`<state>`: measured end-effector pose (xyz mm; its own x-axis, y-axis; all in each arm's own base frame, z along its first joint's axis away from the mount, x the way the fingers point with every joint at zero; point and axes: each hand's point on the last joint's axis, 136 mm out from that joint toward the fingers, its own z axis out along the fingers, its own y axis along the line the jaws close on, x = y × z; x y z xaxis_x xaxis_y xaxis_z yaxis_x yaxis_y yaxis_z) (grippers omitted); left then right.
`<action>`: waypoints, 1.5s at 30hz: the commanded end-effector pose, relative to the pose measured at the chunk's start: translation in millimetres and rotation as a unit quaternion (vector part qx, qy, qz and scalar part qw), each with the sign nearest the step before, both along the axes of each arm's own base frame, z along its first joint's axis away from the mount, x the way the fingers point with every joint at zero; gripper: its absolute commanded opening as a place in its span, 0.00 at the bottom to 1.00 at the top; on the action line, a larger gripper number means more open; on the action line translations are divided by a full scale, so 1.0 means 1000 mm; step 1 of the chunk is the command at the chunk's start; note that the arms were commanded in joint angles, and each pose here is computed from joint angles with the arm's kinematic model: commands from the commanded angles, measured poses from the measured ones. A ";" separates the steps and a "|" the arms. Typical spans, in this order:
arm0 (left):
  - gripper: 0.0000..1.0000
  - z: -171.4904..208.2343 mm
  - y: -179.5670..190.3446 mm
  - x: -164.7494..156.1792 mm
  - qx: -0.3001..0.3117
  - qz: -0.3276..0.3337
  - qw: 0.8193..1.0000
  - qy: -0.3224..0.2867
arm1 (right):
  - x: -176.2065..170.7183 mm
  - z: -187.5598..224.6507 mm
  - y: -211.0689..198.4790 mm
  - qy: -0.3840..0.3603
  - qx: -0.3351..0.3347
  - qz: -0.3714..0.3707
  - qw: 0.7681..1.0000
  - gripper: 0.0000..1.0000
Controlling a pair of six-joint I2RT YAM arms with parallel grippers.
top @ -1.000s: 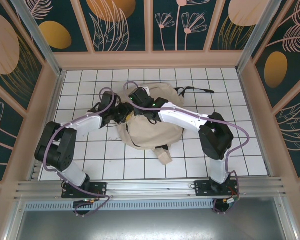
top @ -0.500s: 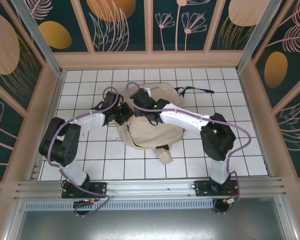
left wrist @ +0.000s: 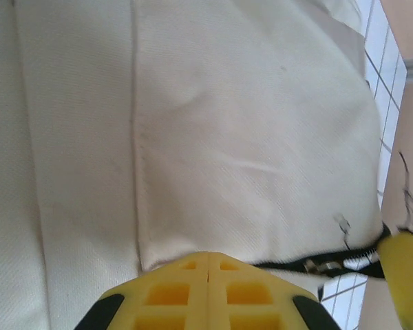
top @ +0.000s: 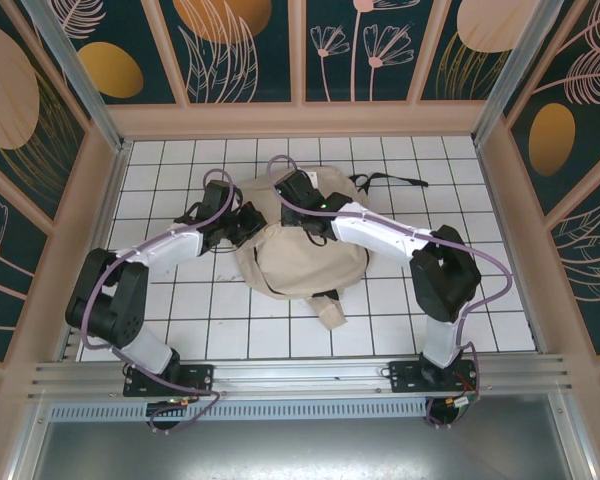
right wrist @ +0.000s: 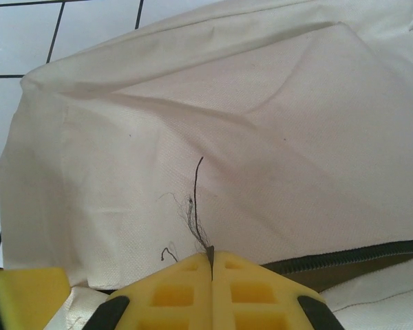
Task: Pack the student bag
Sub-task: Zip the student bag at the center of the table.
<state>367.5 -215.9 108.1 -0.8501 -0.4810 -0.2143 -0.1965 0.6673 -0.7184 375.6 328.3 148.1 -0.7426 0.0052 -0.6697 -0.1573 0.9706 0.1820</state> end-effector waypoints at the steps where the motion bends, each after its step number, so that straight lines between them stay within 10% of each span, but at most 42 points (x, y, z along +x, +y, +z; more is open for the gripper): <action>1: 0.03 -0.002 0.006 -0.017 0.047 -0.052 0.997 -0.018 | 0.007 0.020 -0.011 -0.011 0.020 -0.027 0.999 0.00; 9: 0.39 0.005 -0.016 -0.024 -0.021 -0.079 0.997 -0.016 | 0.010 0.027 -0.022 -0.012 0.036 -0.030 0.999 0.00; 16: 0.45 0.000 -0.022 -0.011 -0.003 -0.079 0.997 -0.017 | 0.008 0.026 -0.016 -0.006 0.050 -0.020 0.999 0.00; 25: 0.34 -0.016 -0.026 -0.003 -0.007 -0.070 0.998 0.001 | 0.002 0.015 -0.002 0.018 0.063 0.010 0.998 0.00; 32: 0.00 -0.022 -0.016 0.005 0.012 -0.032 0.999 0.007 | 0.003 0.017 -0.007 0.014 0.057 0.001 0.998 0.00; 45: 0.00 -0.031 0.026 -0.011 0.096 0.032 0.994 0.031 | 0.022 0.032 -0.078 -0.041 -0.027 -0.098 0.994 0.00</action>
